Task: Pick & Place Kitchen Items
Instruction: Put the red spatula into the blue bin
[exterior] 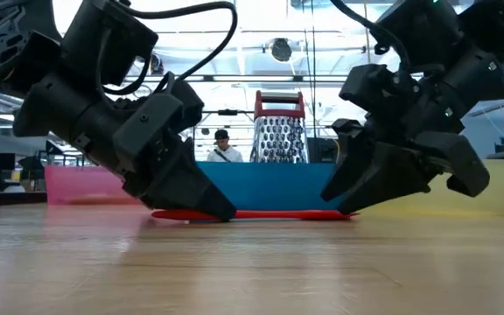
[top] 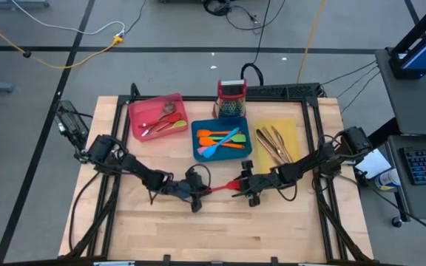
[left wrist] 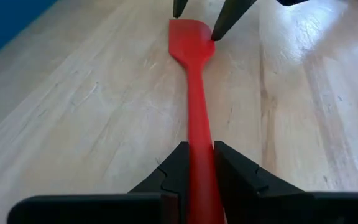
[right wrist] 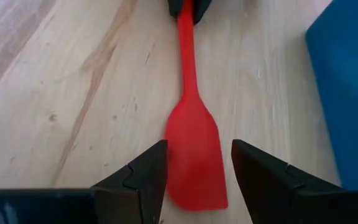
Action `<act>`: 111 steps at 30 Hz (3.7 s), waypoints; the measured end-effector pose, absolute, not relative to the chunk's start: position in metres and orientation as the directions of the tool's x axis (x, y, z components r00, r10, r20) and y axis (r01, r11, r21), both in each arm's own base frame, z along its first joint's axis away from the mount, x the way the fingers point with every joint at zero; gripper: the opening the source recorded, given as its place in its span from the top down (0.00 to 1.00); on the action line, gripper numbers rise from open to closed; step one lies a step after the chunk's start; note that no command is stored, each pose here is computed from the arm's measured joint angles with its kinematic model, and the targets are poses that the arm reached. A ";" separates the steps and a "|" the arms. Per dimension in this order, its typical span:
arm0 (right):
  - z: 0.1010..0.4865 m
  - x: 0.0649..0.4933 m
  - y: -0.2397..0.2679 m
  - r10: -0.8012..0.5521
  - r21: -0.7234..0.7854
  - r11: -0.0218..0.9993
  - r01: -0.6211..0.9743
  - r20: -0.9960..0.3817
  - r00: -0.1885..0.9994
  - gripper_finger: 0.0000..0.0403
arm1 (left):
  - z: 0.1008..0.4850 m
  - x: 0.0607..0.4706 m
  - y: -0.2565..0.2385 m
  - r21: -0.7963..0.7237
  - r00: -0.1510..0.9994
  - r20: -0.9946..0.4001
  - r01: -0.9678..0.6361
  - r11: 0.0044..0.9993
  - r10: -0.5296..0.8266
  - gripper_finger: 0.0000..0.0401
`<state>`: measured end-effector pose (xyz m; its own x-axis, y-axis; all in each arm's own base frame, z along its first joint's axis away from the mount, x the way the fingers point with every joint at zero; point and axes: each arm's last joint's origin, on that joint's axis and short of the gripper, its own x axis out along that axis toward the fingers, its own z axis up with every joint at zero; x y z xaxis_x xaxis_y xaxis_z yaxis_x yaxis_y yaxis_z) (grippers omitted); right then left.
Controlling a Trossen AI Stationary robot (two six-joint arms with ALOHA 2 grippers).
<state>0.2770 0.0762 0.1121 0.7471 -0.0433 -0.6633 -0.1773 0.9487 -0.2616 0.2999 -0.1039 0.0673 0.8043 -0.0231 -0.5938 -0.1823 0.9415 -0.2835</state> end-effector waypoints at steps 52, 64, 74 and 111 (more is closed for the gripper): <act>0.112 0.277 0.074 -0.073 -0.338 0.918 -0.207 -0.658 0.749 0.85 | 0.075 0.314 -0.085 -0.565 0.813 -0.537 -0.148 0.811 -0.226 0.83; 0.116 0.281 0.075 -0.062 -0.329 0.926 -0.186 -0.616 0.786 0.75 | 0.081 0.319 -0.077 -0.637 0.837 -0.476 -0.116 0.762 -0.271 0.83; 0.116 0.281 0.076 -0.053 -0.332 0.923 -0.195 -0.612 0.789 0.96 | 0.080 0.319 -0.075 -0.653 0.832 -0.490 -0.151 0.743 -0.261 0.83; 0.134 0.286 0.074 -0.194 -0.572 0.810 -0.130 -0.471 0.861 0.97 | 0.123 0.318 -0.032 -0.586 0.857 -0.450 -0.070 0.807 -0.252 0.83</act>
<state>0.2860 0.0736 0.1337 0.8606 -0.1937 -0.4710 -0.1304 0.8102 -0.5715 0.3184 -0.0319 0.1227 0.8567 -0.2523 -0.4499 -0.0703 0.8070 -0.5864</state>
